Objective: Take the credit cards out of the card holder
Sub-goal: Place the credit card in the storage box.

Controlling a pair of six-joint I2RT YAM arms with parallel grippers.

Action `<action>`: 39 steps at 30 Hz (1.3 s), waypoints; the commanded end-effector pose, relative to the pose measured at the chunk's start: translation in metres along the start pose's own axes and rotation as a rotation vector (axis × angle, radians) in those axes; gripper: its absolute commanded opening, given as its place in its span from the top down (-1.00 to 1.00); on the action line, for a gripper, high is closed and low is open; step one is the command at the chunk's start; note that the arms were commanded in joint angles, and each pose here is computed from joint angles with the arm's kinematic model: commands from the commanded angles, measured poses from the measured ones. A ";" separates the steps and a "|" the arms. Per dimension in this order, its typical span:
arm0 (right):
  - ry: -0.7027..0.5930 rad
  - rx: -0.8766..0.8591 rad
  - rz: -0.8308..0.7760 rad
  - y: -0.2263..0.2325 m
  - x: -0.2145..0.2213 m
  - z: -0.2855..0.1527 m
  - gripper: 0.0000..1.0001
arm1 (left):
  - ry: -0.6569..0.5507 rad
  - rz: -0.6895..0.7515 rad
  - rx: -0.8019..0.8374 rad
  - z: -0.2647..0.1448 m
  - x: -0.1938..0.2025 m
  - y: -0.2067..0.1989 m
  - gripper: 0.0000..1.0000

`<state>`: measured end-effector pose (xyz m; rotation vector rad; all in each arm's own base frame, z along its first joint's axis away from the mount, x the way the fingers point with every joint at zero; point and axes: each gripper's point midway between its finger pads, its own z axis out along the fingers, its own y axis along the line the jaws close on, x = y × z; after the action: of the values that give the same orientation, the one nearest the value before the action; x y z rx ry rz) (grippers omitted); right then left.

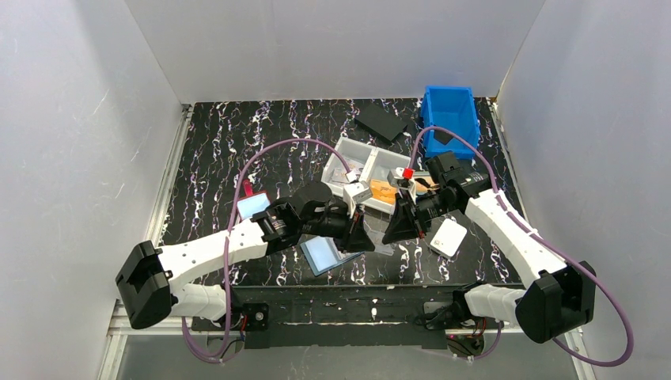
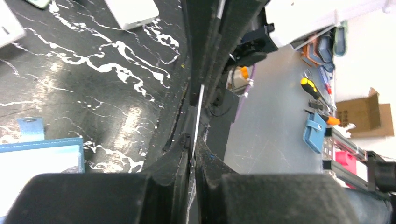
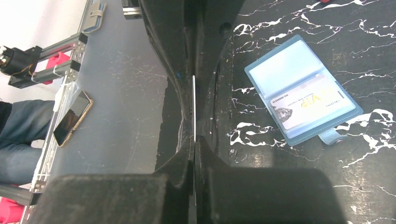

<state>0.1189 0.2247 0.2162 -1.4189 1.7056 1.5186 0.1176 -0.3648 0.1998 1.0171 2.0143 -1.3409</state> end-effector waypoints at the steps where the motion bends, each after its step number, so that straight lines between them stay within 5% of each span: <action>1: -0.021 -0.023 -0.034 0.005 -0.008 0.000 0.97 | -0.070 0.003 -0.078 -0.009 -0.014 0.006 0.69; 9: 0.000 0.053 -0.064 -0.011 -0.021 -0.006 0.97 | -0.255 -0.116 -0.237 -0.055 -0.014 0.028 -0.94; 14: 0.050 0.138 -0.107 -0.031 -0.033 -0.013 0.97 | -0.328 -0.151 -0.309 -0.088 -0.003 0.037 -0.97; 26: 0.163 0.345 -0.249 -0.084 -0.061 -0.036 0.97 | -0.249 -0.064 -0.711 -0.168 0.038 0.092 -0.97; 39: 0.234 0.456 -0.283 -0.129 -0.088 -0.051 0.97 | -0.191 0.132 -0.868 -0.184 0.036 0.122 -0.97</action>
<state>0.2628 0.2304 0.2388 -1.5386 1.7741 0.8530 0.1836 -0.1671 0.1752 0.5259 2.0454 -0.4795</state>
